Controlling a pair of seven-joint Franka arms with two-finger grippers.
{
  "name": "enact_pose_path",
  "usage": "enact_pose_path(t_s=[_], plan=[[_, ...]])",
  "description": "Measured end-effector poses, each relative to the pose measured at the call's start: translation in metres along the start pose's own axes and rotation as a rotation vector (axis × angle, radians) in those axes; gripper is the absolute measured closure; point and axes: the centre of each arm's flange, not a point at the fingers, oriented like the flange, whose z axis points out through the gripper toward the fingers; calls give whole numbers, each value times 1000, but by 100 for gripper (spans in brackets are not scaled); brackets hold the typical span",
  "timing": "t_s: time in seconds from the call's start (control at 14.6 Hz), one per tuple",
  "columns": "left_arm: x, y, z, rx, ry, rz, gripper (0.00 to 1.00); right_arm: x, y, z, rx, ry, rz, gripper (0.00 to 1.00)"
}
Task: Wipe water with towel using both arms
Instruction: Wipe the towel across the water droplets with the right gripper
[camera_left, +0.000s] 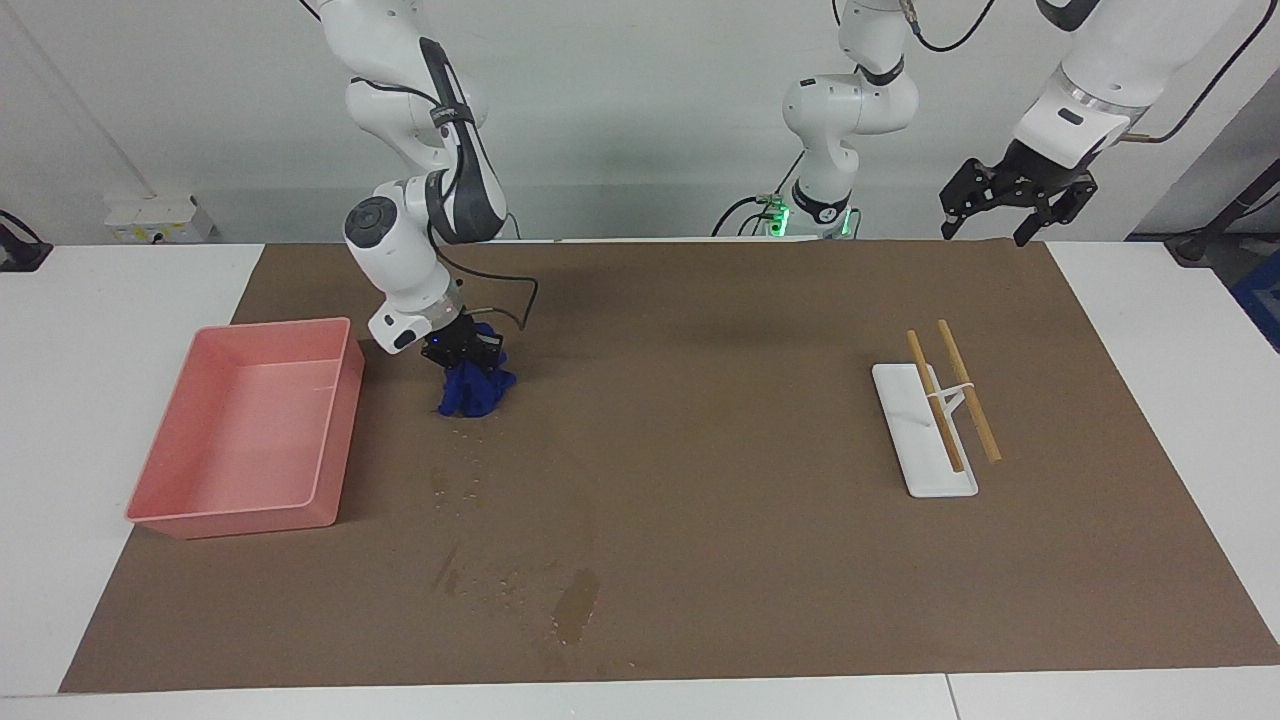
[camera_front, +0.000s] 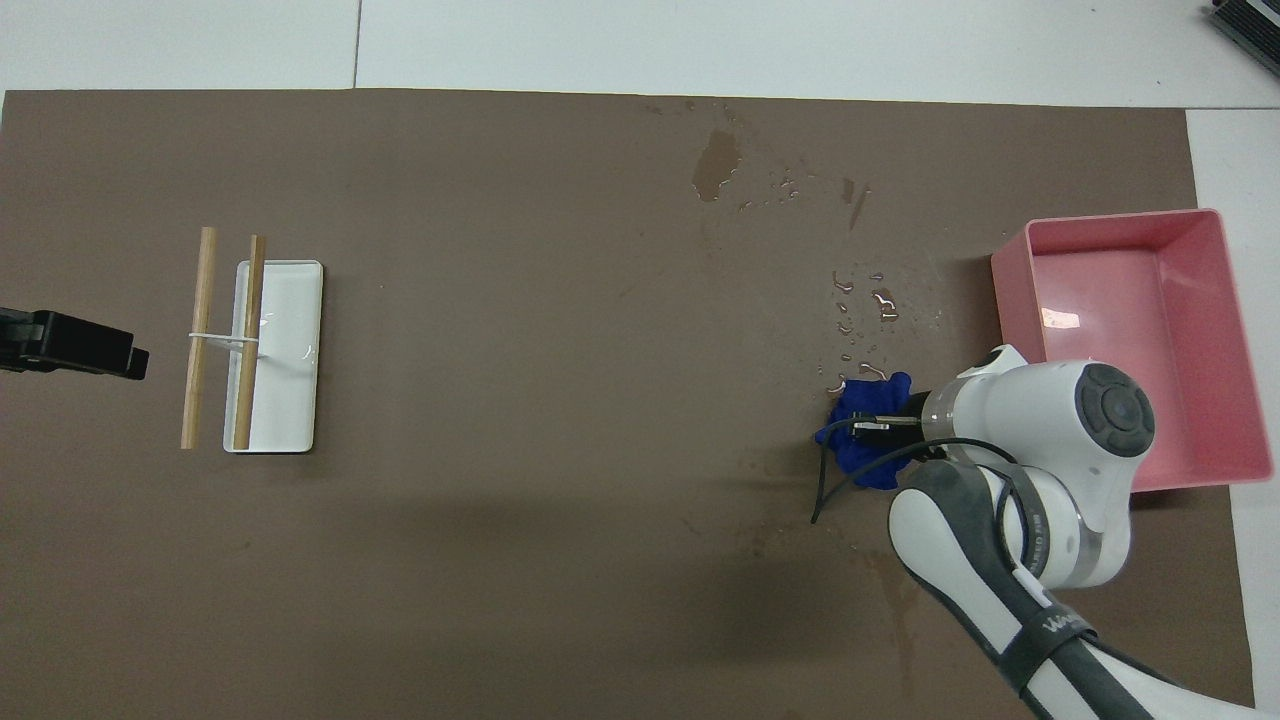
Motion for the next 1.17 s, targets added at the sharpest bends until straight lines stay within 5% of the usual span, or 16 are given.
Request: enact_pose_path(t_s=[0.55,1.17], plan=[[1,2,3,38,-6,7,0,41,29,-1,11,95,-50,81],[1,2,5,38,-10,7,0,137,14,15,42,221,-78,81]])
